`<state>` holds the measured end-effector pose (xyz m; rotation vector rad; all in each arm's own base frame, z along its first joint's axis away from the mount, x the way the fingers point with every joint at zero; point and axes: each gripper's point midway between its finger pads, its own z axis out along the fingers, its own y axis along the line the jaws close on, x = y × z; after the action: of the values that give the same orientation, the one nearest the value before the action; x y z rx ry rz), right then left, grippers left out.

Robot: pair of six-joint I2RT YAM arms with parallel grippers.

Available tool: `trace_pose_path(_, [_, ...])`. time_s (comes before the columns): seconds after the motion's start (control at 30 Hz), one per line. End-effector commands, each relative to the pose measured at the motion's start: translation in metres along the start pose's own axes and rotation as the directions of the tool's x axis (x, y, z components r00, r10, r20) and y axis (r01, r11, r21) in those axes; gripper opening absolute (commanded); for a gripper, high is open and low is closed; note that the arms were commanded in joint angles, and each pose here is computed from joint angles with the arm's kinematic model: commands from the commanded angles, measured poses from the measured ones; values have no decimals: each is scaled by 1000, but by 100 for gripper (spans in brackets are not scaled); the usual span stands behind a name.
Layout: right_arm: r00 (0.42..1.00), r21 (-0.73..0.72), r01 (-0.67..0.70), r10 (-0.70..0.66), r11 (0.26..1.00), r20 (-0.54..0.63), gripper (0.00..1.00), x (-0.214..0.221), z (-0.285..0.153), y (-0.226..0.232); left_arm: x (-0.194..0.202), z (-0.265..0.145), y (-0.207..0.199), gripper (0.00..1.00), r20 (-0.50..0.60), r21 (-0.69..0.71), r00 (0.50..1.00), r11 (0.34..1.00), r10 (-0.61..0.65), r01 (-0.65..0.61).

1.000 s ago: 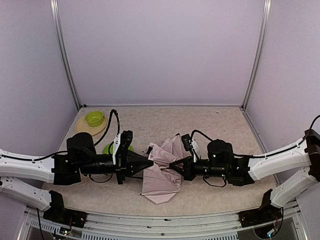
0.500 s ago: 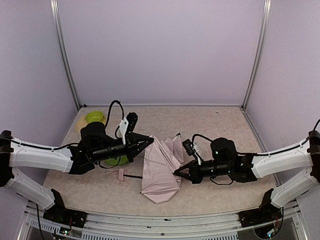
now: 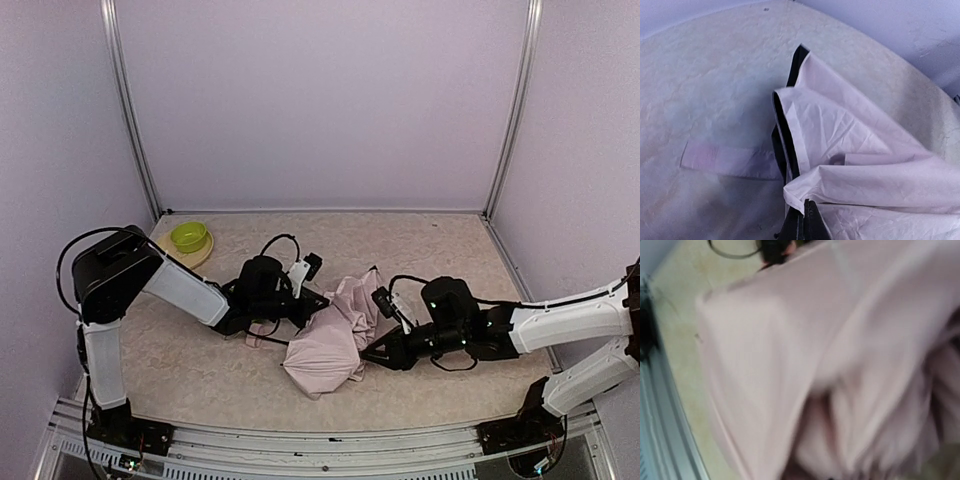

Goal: Put away the umbrella

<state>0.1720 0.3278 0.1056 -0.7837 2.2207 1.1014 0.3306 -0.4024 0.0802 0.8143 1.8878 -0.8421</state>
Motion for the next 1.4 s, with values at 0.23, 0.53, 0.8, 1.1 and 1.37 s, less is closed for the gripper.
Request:
trace_pose_path(0.23, [936,162,347,-353,924,6,36,-48,-17,38,68,15,19,0,-176,-61,984,998,-30,20])
trace_pose_path(0.53, [483,97,872,-812,479,-328,91,-1,46,44,68,12,18,0,-189,-61,982,998,-10,-2])
trace_pose_path(0.8, [409,136,910,-788,393,-460,100,1,76,5,68,14,10,0,-197,-25,980,1000,13,-18])
trace_pose_path(1.1, [514,86,820,-662,565,-546,79,54,99,-46,73,20,1,0,-223,9,974,1000,27,-25])
trace_pose_path(1.37, [721,-14,588,-531,809,-445,32,66,99,-14,23,-10,35,35,-91,-41,990,993,-111,107])
